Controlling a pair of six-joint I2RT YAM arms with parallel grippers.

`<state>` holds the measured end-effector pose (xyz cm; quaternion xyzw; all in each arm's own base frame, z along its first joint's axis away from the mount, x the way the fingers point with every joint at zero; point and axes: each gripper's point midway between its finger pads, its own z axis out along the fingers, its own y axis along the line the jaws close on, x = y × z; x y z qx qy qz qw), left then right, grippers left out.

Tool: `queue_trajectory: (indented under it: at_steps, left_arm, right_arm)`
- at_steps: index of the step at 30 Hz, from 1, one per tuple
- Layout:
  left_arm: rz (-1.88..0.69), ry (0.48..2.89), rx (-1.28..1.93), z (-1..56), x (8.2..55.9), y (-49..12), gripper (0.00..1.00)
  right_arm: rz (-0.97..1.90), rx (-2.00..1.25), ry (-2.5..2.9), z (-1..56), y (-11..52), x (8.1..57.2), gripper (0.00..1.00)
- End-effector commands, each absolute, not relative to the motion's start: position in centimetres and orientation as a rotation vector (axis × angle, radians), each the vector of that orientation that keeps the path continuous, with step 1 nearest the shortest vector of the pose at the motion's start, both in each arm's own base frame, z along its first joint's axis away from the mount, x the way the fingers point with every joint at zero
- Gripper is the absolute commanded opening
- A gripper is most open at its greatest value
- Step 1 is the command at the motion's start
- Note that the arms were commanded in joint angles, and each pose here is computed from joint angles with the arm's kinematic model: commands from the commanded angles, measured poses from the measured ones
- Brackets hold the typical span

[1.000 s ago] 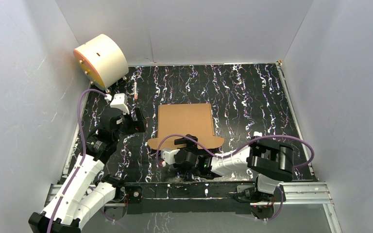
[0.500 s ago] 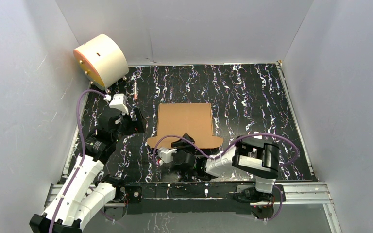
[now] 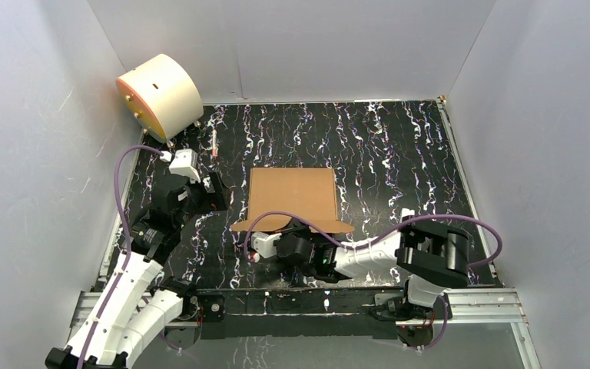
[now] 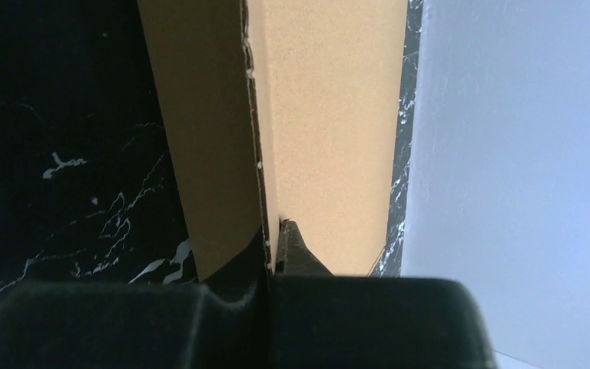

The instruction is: Fold the paper box

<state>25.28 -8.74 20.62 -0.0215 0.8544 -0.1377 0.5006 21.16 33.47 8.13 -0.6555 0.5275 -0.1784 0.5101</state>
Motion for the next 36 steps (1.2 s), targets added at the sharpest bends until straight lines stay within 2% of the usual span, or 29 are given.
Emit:
queue_trajectory:
  at_steps: [1, 15, 24, 30, 36]
  left_arm:
    - [-0.353, 2.001, -0.054, 21.9, 25.2, -8.6, 0.90]
    - [-0.387, 1.850, -0.060, 27.2, 24.0, -8.1, 0.90]
    - [-0.342, 1.795, -0.010, 31.4, 22.3, -7.0, 0.90]
    - [-0.338, 1.812, -0.005, 31.5, 22.2, -7.0, 0.90]
    - [-0.364, 1.884, 0.049, 29.2, 22.8, -8.2, 0.90]
  right_arm:
    - [-0.286, -1.528, 1.356, 10.3, 34.3, 20.1, 0.00]
    - [0.015, -1.554, 1.453, 20.4, 34.2, 16.7, 0.00]
    - [0.444, -1.680, 1.694, 23.7, 33.6, 14.0, 0.00]
    - [0.533, -1.726, 1.862, 24.6, 32.9, 15.2, 0.00]
    - [0.564, -1.805, 2.018, 20.5, 33.0, 18.0, 0.00]
